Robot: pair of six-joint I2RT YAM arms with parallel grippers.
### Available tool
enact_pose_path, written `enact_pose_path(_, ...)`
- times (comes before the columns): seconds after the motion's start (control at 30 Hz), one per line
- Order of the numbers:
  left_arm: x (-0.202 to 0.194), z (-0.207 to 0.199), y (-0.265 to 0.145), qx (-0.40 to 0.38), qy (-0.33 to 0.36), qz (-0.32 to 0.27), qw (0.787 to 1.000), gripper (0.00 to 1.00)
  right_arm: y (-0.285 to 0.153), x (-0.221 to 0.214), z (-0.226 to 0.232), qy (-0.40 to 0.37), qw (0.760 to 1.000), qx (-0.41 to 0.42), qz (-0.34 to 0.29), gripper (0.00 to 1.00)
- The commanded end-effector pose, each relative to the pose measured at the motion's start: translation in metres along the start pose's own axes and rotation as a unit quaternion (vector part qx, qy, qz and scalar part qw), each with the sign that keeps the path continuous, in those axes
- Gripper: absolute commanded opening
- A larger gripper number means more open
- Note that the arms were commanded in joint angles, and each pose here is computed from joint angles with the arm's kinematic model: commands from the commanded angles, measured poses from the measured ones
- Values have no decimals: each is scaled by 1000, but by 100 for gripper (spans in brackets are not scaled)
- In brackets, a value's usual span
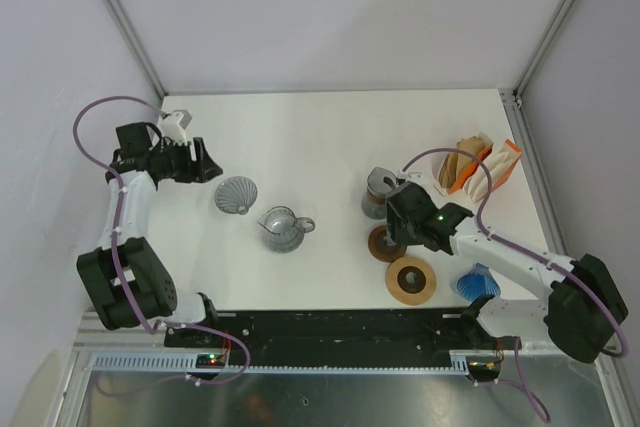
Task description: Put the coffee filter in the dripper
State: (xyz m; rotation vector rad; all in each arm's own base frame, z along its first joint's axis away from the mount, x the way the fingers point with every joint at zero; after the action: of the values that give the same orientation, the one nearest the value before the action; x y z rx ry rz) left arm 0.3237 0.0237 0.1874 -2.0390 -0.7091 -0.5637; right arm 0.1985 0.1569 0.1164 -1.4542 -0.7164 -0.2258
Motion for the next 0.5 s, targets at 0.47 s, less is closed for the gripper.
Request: enact_pose_path(0.47,26,-41,-38,-21,51,-72,996,70,54,-1,6,9,999,-45,-8,35)
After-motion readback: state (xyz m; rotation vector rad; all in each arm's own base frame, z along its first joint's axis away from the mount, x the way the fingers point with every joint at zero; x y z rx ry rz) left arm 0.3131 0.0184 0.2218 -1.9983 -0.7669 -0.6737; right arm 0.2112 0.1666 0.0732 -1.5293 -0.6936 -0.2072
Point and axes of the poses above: each gripper's point midway between its finger pads, its own y axis out along the fingers, its own z axis along the line the jaws close on, x = y × z, the point moved 4 cm from there along -y, back along the fingers, and after that the axes turned 15 degrees about -y, right-handed, at the moved point
